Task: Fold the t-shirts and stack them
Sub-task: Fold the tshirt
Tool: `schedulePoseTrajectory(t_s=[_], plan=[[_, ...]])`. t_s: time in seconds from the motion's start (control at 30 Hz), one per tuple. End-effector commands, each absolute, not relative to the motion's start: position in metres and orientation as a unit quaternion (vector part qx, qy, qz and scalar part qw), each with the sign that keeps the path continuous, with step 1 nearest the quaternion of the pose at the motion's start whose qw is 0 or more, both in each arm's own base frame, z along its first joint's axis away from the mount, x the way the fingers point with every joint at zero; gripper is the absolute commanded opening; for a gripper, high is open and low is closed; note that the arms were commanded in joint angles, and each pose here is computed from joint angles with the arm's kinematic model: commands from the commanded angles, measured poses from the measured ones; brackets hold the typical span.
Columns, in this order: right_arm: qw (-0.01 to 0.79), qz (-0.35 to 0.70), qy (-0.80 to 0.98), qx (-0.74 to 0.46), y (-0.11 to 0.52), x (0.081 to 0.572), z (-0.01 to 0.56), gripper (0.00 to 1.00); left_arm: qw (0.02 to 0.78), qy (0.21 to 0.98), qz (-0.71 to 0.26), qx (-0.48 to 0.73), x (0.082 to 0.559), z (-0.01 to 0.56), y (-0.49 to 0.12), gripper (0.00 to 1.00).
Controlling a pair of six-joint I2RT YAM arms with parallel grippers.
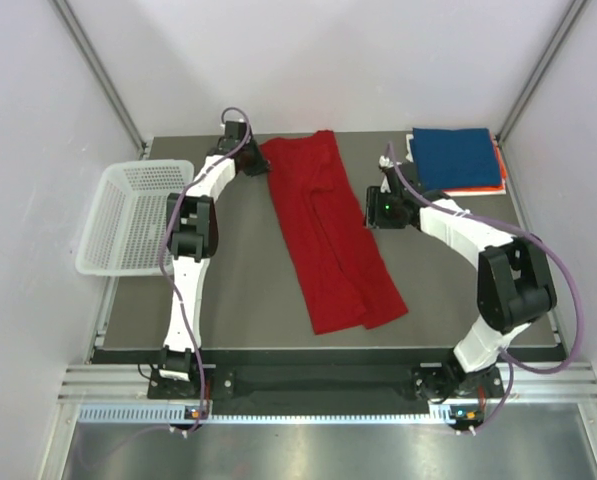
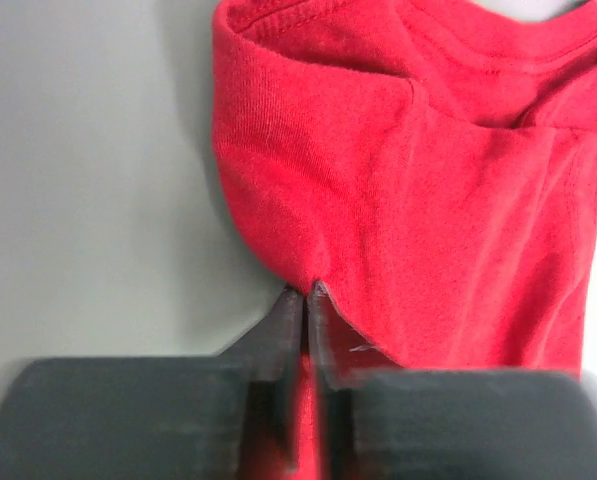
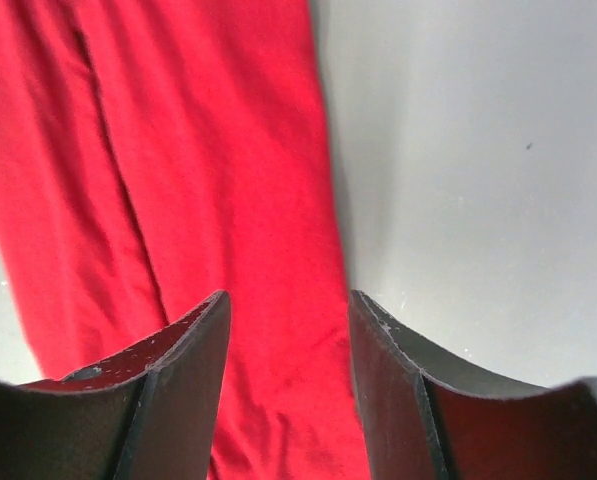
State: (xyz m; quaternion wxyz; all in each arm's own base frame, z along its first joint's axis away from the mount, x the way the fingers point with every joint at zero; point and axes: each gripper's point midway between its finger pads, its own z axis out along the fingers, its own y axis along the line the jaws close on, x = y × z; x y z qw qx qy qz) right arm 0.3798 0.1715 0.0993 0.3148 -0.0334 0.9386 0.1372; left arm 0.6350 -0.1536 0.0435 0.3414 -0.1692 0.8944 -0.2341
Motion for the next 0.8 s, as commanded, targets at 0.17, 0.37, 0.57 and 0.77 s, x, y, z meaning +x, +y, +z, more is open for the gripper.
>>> schedulePoseTrajectory(t_s=[0.17, 0.37, 0.57, 0.77], plan=[[0.296, 0.137, 0.945, -0.041, 0.178, 0.363, 0.089, 0.52, 0.364, 0.886, -0.256, -0.133, 0.616, 0.104, -0.144, 0.41], [0.270, 0.125, 0.954, -0.033, 0.166, 0.321, 0.086, 0.51, 0.319, 0.914, -0.200, -0.151, 0.527, 0.114, -0.123, 0.46], [0.249, 0.114, 0.962, -0.007, 0.149, 0.287, 0.074, 0.50, 0.243, 0.943, -0.190, -0.127, 0.393, 0.086, -0.148, 0.45], [0.253, 0.137, 0.958, -0.014, 0.148, 0.269, 0.074, 0.49, 0.220, 0.923, -0.290, -0.121, 0.305, 0.083, -0.200, 0.45]])
